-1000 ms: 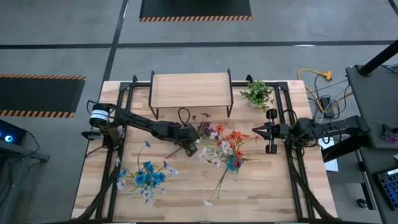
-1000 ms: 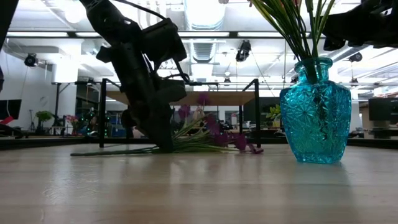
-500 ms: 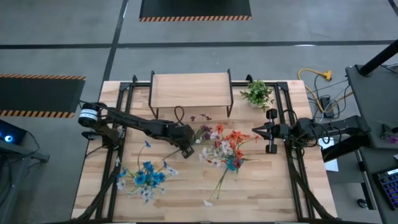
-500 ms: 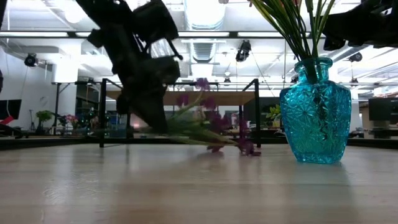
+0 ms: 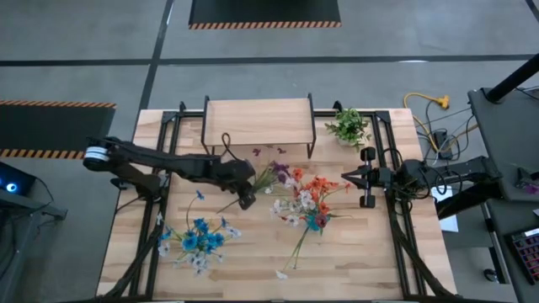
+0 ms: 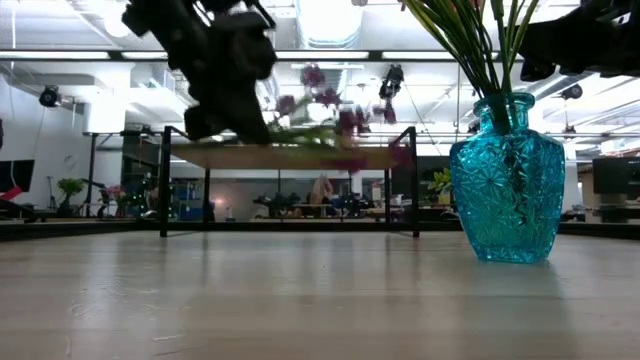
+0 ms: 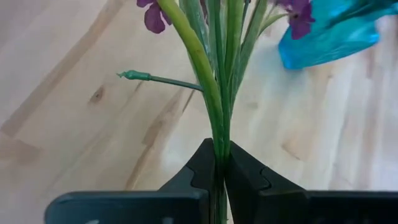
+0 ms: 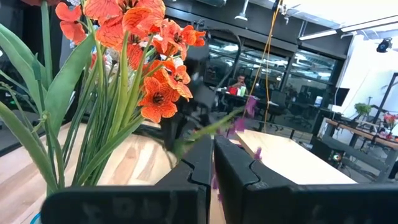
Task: Pick and place flowers into a vace then onto a shelf
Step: Put the violet flowers into the transparent vase
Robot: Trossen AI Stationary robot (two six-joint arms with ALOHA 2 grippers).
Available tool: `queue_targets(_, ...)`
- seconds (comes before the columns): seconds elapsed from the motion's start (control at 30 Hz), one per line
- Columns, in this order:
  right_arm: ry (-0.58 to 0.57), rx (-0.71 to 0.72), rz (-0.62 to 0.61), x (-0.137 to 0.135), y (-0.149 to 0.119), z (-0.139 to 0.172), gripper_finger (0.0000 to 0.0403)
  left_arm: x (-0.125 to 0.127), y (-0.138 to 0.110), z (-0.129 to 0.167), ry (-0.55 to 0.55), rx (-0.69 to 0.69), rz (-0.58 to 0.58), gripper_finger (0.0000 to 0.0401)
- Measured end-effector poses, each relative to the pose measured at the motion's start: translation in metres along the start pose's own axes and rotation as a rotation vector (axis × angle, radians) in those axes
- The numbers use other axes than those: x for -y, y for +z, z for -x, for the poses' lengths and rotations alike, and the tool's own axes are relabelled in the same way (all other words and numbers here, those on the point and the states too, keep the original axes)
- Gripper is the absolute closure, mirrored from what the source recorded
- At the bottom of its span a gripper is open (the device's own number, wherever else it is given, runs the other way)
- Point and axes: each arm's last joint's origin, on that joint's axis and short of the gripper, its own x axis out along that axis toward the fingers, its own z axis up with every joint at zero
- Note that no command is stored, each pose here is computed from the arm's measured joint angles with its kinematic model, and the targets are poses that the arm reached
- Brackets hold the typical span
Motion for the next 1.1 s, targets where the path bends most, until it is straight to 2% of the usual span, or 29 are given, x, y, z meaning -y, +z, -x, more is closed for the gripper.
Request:
queue_targets(0.2, 0.0, 0.0, 0.002, 0.0, 0.0, 0.0, 0.0394, 0.003, 0.005, 0.035, -0.054, 0.078, -0.005, 0.0395)
queue_targets(0.67, 0.0, 0.0, 0.0, 0.0, 0.0, 0.0, 0.0394, 0.001, 0.01, 0.117, -0.121, 0.364, -0.143, 0.0395)
queue_targets(0.93, 0.0, 0.0, 0.0, 0.0, 0.0, 0.0, 0.0394, -0.002, 0.001, 0.158, -0.181, 0.486, -0.21, 0.0395)
queue_targets(1.1, 0.0, 0.0, 0.0, 0.0, 0.0, 0.0, 0.0394, 0.001, -0.009, 0.186, -0.236, 0.586, -0.318, 0.0395)
